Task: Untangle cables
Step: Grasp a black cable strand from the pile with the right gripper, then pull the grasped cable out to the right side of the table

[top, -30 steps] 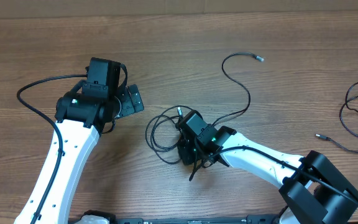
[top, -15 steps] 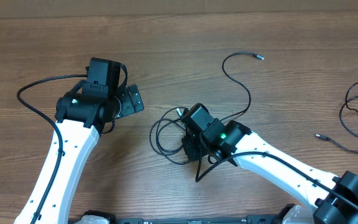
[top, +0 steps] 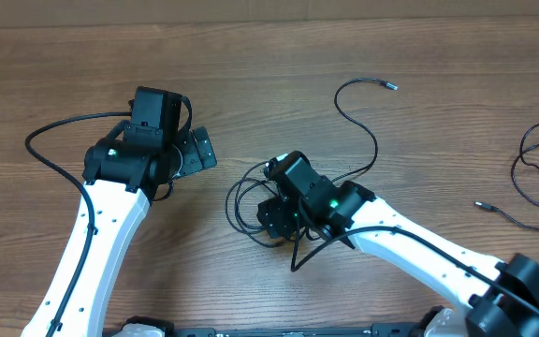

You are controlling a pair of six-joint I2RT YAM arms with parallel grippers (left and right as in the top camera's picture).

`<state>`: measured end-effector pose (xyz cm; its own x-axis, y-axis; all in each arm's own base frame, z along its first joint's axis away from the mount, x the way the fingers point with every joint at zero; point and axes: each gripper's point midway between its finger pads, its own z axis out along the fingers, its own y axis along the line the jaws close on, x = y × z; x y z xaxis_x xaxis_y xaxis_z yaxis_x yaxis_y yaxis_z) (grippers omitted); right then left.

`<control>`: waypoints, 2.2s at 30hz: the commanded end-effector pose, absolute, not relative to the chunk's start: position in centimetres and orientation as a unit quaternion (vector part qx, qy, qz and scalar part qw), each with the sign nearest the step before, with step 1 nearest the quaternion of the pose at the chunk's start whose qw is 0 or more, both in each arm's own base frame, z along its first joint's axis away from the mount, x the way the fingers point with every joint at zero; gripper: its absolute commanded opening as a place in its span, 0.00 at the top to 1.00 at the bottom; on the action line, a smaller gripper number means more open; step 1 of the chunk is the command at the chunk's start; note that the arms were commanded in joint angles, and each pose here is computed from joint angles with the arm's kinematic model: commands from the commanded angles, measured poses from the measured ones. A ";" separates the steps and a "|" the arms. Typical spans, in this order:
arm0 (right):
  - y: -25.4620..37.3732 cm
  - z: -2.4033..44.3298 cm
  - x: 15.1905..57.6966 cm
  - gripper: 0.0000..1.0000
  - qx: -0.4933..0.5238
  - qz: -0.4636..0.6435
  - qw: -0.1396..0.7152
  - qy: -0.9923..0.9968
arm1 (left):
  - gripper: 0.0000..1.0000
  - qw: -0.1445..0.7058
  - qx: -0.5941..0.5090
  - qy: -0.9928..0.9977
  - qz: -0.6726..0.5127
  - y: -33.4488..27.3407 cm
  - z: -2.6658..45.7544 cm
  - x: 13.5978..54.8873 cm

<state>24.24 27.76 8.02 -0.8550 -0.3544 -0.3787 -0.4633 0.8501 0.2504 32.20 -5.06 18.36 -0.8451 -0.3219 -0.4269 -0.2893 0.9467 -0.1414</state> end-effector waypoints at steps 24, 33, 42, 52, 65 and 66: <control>19.9 26.9 30.2 0.96 -0.042 0.201 0.421 0.884 | 0.00 0.242 -0.150 0.958 -0.040 -5.0 19.3 32.4; 7.8 47.2 27.7 0.96 0.094 0.137 0.732 0.660 | 0.00 0.242 -0.150 0.958 -0.040 -5.0 19.3 32.4; -2.3 50.8 28.3 0.96 0.209 -0.137 0.775 0.581 | 0.00 0.242 -0.150 0.958 -0.040 -5.0 19.3 32.4; -18.1 46.5 23.9 0.96 0.451 -0.440 0.593 0.501 | 0.00 0.242 -0.150 0.958 -0.040 -5.0 19.3 32.4; -27.8 43.2 19.6 0.96 0.554 -0.527 0.504 0.402 | 0.00 0.242 -0.150 0.958 -0.040 -5.0 19.3 32.4; -28.5 42.5 19.6 0.96 0.562 -0.528 0.498 0.397 | 0.00 0.242 -0.150 0.958 -0.040 -5.0 19.3 32.4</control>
